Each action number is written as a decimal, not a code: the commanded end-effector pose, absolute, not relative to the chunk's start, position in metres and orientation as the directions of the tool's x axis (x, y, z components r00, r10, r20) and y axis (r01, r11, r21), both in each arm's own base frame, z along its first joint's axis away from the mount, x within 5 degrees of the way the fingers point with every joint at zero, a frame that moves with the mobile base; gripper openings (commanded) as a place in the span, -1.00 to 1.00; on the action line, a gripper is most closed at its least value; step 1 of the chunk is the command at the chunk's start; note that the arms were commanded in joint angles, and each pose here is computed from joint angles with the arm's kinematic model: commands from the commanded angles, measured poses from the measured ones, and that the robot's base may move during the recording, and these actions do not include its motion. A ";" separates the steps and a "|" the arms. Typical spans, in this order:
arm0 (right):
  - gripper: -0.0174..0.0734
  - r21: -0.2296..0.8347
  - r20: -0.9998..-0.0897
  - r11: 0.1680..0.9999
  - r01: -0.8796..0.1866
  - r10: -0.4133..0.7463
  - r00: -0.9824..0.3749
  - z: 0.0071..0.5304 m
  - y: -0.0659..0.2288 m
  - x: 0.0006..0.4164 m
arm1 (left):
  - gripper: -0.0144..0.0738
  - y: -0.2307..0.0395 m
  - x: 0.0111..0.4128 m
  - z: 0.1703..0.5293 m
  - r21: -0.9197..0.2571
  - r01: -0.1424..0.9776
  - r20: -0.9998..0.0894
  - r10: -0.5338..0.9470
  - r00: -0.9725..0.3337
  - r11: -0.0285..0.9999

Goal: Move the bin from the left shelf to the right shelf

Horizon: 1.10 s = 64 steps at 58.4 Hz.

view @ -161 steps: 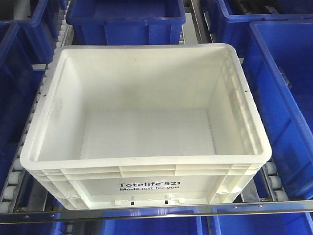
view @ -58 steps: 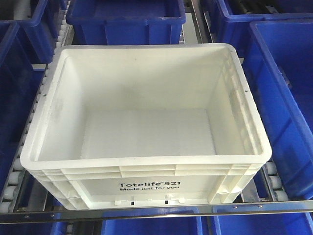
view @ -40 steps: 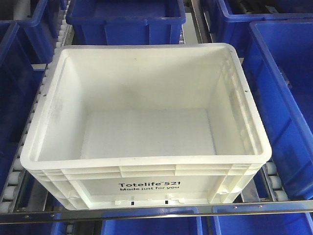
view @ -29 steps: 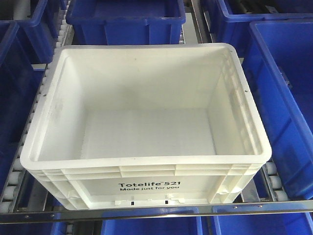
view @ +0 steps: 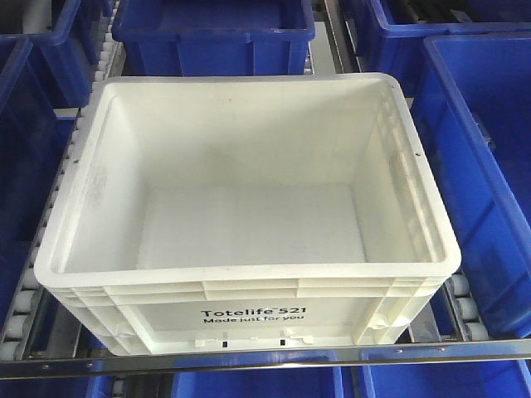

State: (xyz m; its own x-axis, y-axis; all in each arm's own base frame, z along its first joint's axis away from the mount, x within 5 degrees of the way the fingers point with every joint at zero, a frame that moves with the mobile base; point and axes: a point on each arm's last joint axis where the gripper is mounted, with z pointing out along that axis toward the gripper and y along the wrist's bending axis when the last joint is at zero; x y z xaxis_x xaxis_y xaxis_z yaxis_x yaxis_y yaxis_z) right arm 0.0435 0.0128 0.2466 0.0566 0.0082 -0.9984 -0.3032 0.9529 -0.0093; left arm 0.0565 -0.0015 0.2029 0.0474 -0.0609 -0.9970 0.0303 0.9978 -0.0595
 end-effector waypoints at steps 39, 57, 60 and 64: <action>-0.63 0.037 -0.987 0.999 -0.012 0.039 0.154 0.207 0.001 0.056 | -0.69 -0.002 0.056 0.203 -0.070 0.044 -0.991 -0.075 0.109 0.997; -0.63 0.001 -0.988 1.000 -0.023 0.004 0.156 0.207 0.002 0.056 | -0.69 -0.002 0.056 0.203 -0.070 0.044 -0.991 -0.075 0.109 0.997; -0.63 0.001 -0.988 1.000 -0.023 0.004 0.154 0.207 0.002 0.056 | -0.69 -0.002 0.056 0.203 -0.070 0.044 -0.991 -0.075 0.109 0.997; -0.63 0.001 -0.988 1.000 -0.023 0.004 0.154 0.207 0.002 0.056 | -0.69 -0.002 0.056 0.203 -0.070 0.044 -0.991 -0.075 0.109 0.997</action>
